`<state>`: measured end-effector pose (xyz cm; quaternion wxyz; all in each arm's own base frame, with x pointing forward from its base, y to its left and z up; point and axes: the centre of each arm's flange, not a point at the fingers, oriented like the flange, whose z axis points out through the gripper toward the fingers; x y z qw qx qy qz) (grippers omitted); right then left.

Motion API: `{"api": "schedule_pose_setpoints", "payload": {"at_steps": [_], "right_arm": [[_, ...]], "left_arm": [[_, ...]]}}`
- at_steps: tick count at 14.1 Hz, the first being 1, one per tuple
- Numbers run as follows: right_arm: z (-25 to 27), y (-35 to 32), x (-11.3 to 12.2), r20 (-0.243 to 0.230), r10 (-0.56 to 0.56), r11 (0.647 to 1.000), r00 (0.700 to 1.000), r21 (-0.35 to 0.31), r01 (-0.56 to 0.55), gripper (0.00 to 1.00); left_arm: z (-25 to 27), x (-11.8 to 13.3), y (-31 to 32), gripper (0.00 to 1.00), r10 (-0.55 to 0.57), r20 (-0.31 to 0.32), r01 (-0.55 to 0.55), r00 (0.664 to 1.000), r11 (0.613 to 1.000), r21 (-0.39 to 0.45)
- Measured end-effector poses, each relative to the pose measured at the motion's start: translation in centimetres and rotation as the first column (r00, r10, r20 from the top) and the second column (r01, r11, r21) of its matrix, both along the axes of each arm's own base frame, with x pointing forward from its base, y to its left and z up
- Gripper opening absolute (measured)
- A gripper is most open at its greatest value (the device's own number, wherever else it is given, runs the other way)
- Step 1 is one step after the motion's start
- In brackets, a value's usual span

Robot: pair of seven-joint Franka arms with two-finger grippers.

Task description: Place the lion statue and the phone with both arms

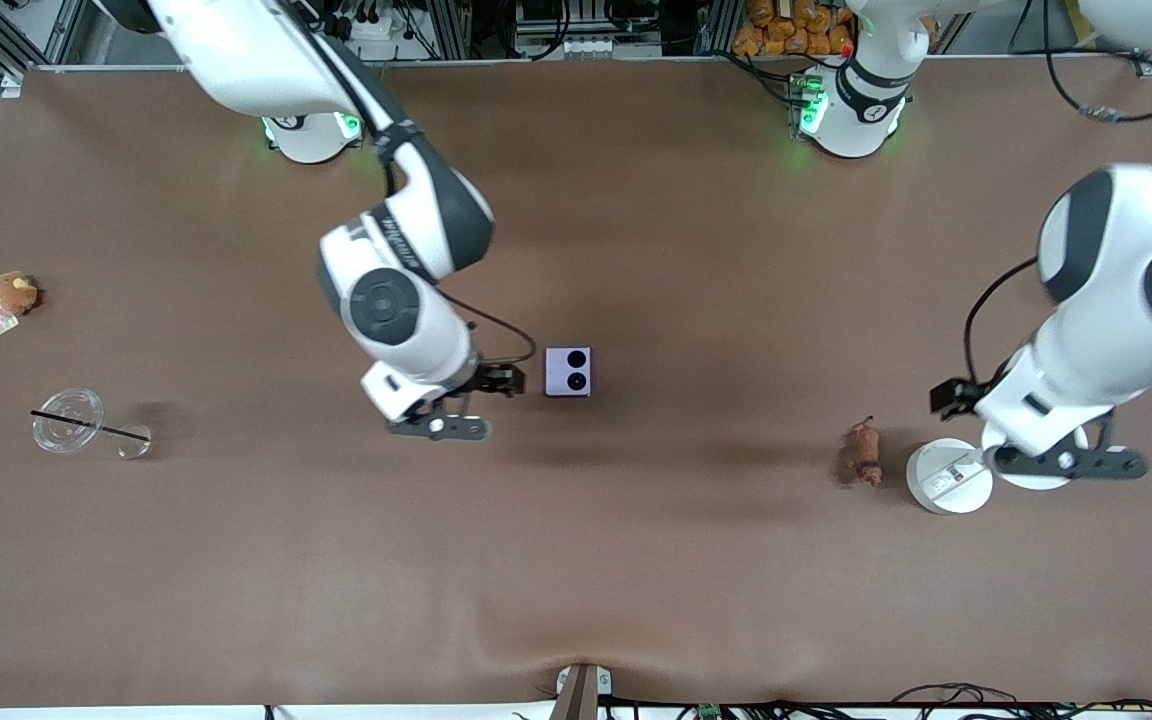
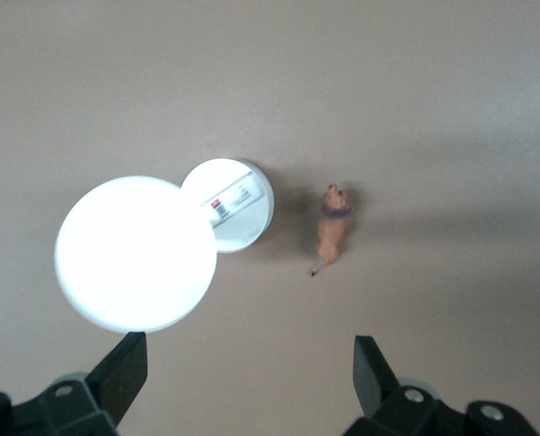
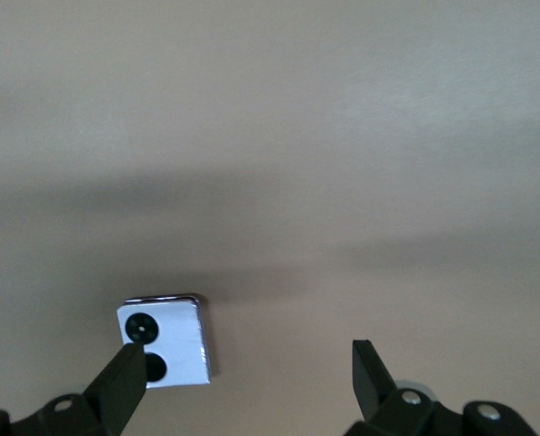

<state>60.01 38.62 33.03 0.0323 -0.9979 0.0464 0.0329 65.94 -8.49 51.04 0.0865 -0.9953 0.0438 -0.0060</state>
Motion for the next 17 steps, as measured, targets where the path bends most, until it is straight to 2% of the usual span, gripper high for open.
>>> {"api": "schedule_pose_setpoints", "payload": {"at_steps": [3,5,8,11,14,17], "right_arm": [[-0.9,-0.5,0.4,0.006,-0.004,1.0,1.0,-0.022,0.004,1.0],[-2.1,-0.3,0.3,-0.007,0.0,1.0,1.0,-0.028,0.0,1.0],[-4.8,1.8,-0.2,0.022,0.041,0.999,0.999,-0.005,-0.041,1.0],[-7.3,4.1,-1.2,0.057,0.075,0.997,0.996,0.016,-0.076,1.0],[-9.8,6.1,-2.7,0.049,0.101,0.995,0.994,0.015,-0.101,1.0],[-12.1,9.0,-5.0,0.05,0.064,0.998,0.997,0.02,-0.065,1.0]], "left_arm": [[5.8,-1.9,1.0,1.0,0.033,0.056,-0.031,0.998,0.999,-0.032],[8.4,-3.4,3.7,1.0,0.094,0.046,-0.091,0.994,0.993,-0.076],[10.9,-5.1,8.1,1.0,0.161,0.035,-0.156,0.986,0.98,-0.12],[13.8,-7.4,7.6,1.0,0.161,0.037,-0.155,0.986,0.981,-0.114],[15.7,-9.1,6.8,1.0,0.154,0.038,-0.149,0.987,0.983,-0.106],[16.3,-10.1,6.4,1.0,0.154,0.027,-0.149,0.988,0.98,-0.132]]}}
